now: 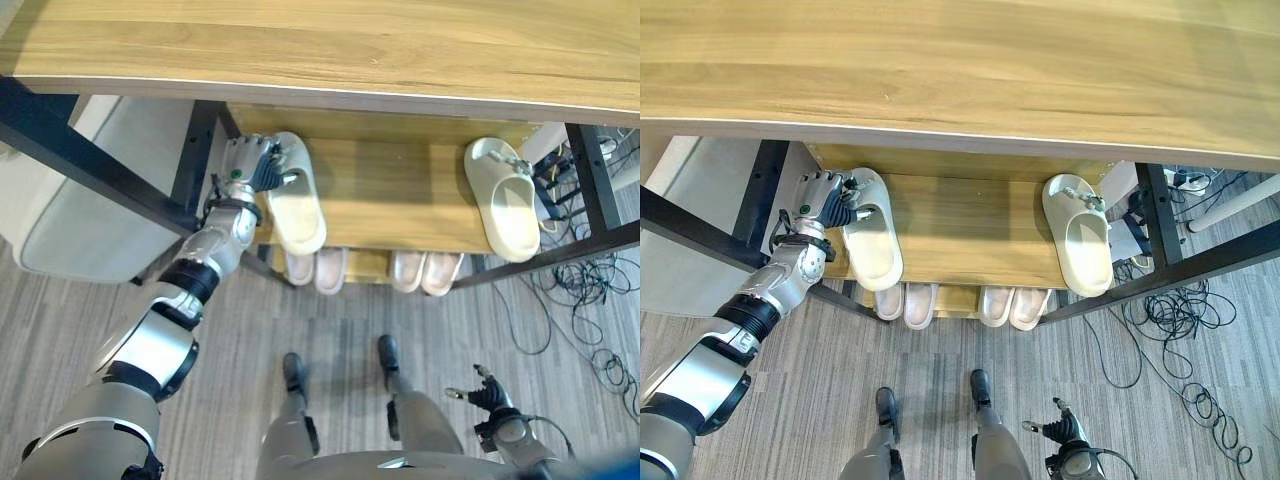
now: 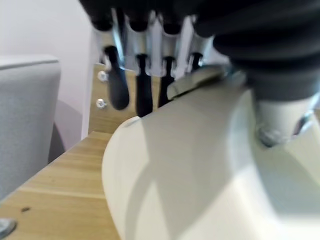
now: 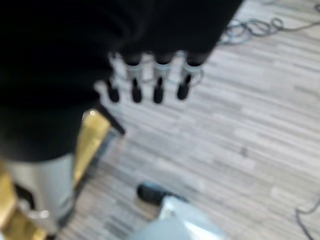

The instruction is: Arrange the slippers neatly on the shoe rack.

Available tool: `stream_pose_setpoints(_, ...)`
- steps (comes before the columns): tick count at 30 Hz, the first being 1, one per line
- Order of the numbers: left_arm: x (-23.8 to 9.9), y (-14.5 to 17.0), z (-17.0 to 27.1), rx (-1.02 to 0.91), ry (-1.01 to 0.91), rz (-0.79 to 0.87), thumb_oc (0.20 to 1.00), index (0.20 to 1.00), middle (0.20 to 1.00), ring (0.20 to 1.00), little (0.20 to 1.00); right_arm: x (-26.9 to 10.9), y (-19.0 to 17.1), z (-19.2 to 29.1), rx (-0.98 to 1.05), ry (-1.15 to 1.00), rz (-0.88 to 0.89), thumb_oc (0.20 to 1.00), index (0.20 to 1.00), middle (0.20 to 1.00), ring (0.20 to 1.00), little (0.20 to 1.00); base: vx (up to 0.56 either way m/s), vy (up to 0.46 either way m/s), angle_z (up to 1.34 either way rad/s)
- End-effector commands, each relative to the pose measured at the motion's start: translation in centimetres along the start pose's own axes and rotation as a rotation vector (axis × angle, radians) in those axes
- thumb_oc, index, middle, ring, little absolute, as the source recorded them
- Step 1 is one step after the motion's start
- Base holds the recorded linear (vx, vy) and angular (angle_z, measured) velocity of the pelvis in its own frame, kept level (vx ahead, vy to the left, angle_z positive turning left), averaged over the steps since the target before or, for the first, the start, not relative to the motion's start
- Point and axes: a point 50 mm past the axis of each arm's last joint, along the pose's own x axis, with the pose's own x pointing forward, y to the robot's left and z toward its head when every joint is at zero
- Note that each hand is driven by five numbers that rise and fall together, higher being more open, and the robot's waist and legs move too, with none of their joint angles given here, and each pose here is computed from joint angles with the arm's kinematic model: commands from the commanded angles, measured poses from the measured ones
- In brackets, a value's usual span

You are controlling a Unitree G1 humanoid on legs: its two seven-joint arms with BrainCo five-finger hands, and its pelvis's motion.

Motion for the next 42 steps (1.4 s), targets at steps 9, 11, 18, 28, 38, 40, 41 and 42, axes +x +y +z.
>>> stream_pose_setpoints(9, 1.2, 2.9, -3.1, 0.135, 0.057, 0.074, 0.2, 0.2, 0.2, 0.2, 0.2, 0.0, -0.8, -0.2, -0.033, -0.008, -0.04, 1.0, 1.0, 1.0, 1.0, 1.0, 0.0, 0.0, 0.0)
stream_pose_setpoints(11, 1.2, 2.8, -3.0, 0.134, 0.051, 0.072, 0.2, 0.2, 0.2, 0.2, 0.2, 0.0, -0.8, -0.2, -0.032, -0.008, -0.043, 1.0, 1.0, 1.0, 1.0, 1.0, 0.0, 0.0, 0.0)
stream_pose_setpoints(18, 1.2, 1.5, -0.1, 0.069, -0.031, 0.065, 0.2, 0.2, 0.2, 0.2, 0.2, 0.1, -0.9, 0.1, -0.037, -0.016, -0.05, 1.0, 1.0, 1.0, 1.0, 1.0, 0.0, 0.0, 0.0)
stream_pose_setpoints(28, 2.0, -0.2, 5.0, -0.026, -0.137, 0.028, 0.2, 0.2, 0.2, 0.2, 0.2, 0.5, -1.4, 0.6, -0.076, -0.021, -0.067, 1.0, 1.0, 1.0, 1.0, 1.0, -0.03, -0.025, -0.02)
stream_pose_setpoints(38, 2.7, -0.6, 11.3, -0.182, -0.243, 0.012, 0.2, 0.2, 0.2, 0.2, 0.2, 0.7, -2.0, 0.7, -0.083, -0.015, -0.093, 1.0, 1.0, 1.0, 1.0, 1.0, -0.01, -0.03, -0.09)
stream_pose_setpoints(40, 2.6, -0.7, 11.9, -0.193, -0.254, 0.009, 0.2, 0.2, 0.2, 0.2, 0.2, 0.8, -2.1, 0.9, -0.082, -0.017, -0.098, 1.0, 1.0, 1.0, 1.0, 1.0, 0.0, -0.014, -0.02)
stream_pose_setpoints(41, 2.6, -0.8, 12.3, -0.2, -0.26, 0.005, 0.2, 0.2, 0.2, 0.2, 0.2, 0.8, -2.3, 0.9, -0.082, -0.018, -0.101, 1.0, 1.0, 1.0, 1.0, 1.0, 0.0, 0.0, 0.0)
stream_pose_setpoints(42, 2.5, -0.9, 12.6, -0.207, -0.263, -0.001, 0.2, 0.2, 0.2, 0.2, 0.2, 0.9, -2.3, 1.0, -0.083, -0.019, -0.103, 1.0, 1.0, 1.0, 1.0, 1.0, 0.0, -0.031, -0.04)
